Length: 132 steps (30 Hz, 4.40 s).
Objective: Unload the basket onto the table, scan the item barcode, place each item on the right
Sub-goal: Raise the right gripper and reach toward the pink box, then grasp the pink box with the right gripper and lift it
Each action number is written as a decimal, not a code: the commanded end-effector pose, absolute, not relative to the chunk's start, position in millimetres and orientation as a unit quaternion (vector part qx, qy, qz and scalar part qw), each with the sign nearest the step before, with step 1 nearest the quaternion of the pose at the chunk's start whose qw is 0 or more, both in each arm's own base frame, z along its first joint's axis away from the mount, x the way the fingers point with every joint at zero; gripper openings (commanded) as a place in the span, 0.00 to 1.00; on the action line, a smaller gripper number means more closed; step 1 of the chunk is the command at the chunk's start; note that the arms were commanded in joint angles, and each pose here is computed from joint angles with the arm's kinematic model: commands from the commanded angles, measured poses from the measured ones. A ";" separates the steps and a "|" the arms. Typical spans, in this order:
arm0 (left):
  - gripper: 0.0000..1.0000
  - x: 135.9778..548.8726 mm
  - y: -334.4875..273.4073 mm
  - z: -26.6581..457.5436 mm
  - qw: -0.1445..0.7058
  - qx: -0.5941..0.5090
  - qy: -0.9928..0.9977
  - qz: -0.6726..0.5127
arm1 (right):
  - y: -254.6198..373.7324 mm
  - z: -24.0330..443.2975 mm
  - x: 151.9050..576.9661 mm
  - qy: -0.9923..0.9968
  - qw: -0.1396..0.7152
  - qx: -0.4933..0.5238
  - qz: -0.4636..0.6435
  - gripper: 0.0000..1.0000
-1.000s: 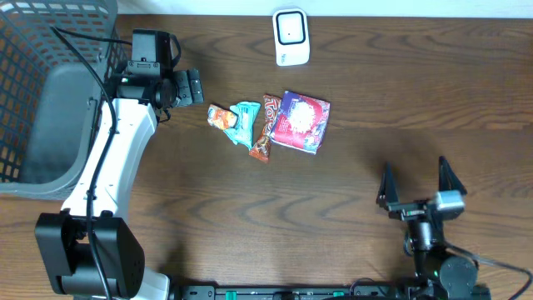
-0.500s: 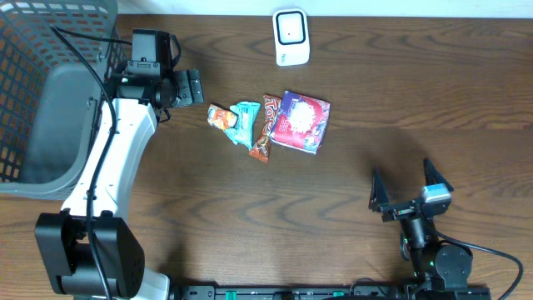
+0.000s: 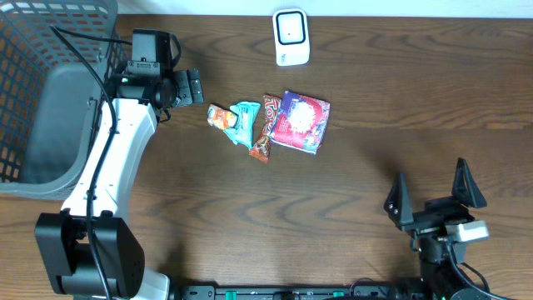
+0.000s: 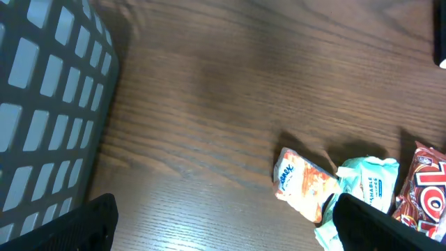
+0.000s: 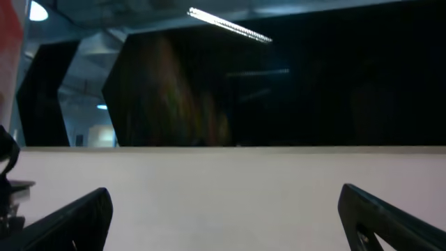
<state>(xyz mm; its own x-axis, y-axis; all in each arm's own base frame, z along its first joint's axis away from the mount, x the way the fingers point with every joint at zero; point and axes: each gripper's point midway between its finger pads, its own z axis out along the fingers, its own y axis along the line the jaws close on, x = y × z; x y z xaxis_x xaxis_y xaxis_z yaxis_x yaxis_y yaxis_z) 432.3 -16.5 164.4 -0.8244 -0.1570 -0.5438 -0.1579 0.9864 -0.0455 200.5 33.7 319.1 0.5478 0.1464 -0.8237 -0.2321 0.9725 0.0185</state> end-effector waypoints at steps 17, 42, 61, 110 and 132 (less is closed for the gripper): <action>0.98 432.1 -13.3 158.9 0.278 -0.081 0.957 0.008 | 127.5 295.0 330.6 0.727 0.630 -0.188 0.200 0.99; 0.98 432.1 -13.0 158.9 0.278 -0.081 0.957 0.008 | 240.7 258.0 352.9 0.810 0.411 -0.325 0.264 0.99; 0.98 432.1 -13.0 158.9 0.278 -0.081 0.957 0.008 | 192.6 253.6 394.4 0.881 0.416 -0.022 0.222 0.99; 0.98 432.1 -12.9 158.9 0.278 -0.081 0.957 0.008 | 160.8 123.5 421.5 0.976 0.168 0.003 0.140 0.99; 0.98 432.1 -12.9 158.9 0.278 -0.081 0.957 0.008 | 153.3 91.0 426.3 0.978 0.134 0.033 0.158 0.88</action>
<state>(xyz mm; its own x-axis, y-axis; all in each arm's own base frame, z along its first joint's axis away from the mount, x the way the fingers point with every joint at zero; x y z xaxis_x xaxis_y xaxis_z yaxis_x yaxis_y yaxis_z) 432.8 -16.6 163.7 -0.8249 -0.1570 -0.5431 -0.1577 0.9864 -0.0456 430.2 144.4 111.7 -0.9430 0.1085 -0.3147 0.0190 0.9614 0.2747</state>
